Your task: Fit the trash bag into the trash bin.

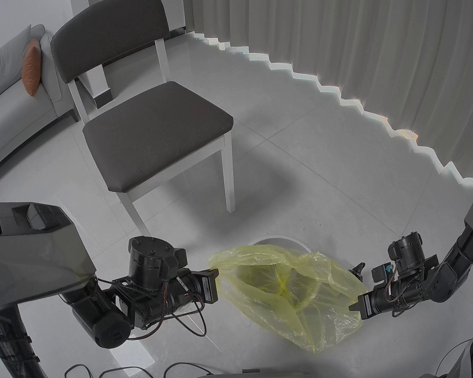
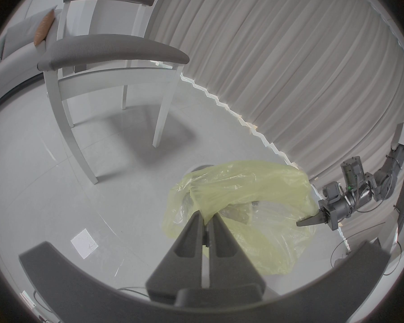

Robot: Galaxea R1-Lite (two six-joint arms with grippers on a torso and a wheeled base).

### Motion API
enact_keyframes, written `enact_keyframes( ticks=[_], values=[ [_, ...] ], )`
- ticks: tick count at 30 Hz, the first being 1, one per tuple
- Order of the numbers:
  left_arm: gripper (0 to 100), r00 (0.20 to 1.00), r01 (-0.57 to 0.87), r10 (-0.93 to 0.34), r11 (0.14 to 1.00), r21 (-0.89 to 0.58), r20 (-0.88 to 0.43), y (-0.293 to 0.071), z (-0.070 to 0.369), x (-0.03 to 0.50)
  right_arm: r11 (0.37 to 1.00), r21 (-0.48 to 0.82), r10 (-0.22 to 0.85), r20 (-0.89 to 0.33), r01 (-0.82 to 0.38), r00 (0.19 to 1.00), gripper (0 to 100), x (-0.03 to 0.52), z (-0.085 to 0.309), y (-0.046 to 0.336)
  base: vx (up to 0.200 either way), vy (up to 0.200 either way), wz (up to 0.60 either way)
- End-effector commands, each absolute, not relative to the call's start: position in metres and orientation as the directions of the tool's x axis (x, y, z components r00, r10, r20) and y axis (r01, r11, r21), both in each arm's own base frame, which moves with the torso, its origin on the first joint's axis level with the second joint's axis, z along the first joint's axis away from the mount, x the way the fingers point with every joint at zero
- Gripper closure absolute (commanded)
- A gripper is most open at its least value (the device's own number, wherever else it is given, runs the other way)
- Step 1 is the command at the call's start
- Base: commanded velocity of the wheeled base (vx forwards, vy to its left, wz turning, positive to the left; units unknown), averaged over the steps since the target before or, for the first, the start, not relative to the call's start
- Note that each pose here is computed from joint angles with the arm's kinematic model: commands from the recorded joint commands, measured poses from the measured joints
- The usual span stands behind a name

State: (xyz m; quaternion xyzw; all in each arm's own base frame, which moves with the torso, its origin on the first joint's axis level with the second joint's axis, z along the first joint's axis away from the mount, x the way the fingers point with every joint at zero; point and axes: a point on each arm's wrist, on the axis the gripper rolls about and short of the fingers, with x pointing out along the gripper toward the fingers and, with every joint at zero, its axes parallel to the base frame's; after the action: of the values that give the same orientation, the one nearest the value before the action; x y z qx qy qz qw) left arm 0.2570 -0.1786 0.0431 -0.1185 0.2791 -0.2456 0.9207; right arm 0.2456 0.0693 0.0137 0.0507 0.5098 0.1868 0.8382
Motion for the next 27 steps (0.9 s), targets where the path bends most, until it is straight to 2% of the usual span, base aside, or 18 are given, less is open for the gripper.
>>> enact_keyframes(
  ticks=[1,10,16,19,27],
  values=[
    [100,0.702,0.387,-0.518,0.854,-0.348,-0.489,-0.174,0.034,0.243,0.922,0.273,0.363,-0.857,-0.276,0.365,100,0.242,0.004,0.074,0.0,0.0,0.0],
    [100,0.694,0.37,-0.5,0.865,-0.339,-0.518,-0.18,0.007,0.256,0.923,0.254,0.35,-0.867,-0.289,0.355,100,0.258,-0.013,0.075,0.0,0.0,0.0],
    [100,0.721,0.336,-0.468,0.881,-0.333,-0.511,-0.184,-0.016,0.291,0.938,0.226,0.323,-0.848,-0.264,0.421,100,0.3,-0.026,0.079,0.0,0.0,0.0],
    [100,0.745,0.304,-0.441,0.892,-0.334,-0.501,-0.18,-0.016,0.317,0.943,0.226,0.321,-0.812,-0.245,0.488,100,0.327,-0.02,0.075,0.0,0.0,0.0],
    [100,0.776,0.261,-0.406,0.903,-0.341,-0.483,-0.171,-0.012,0.34,0.947,0.25,0.318,-0.806,-0.199,0.499,100,0.339,-0.013,0.075,0.0,0.0,0.0]
  ],
)
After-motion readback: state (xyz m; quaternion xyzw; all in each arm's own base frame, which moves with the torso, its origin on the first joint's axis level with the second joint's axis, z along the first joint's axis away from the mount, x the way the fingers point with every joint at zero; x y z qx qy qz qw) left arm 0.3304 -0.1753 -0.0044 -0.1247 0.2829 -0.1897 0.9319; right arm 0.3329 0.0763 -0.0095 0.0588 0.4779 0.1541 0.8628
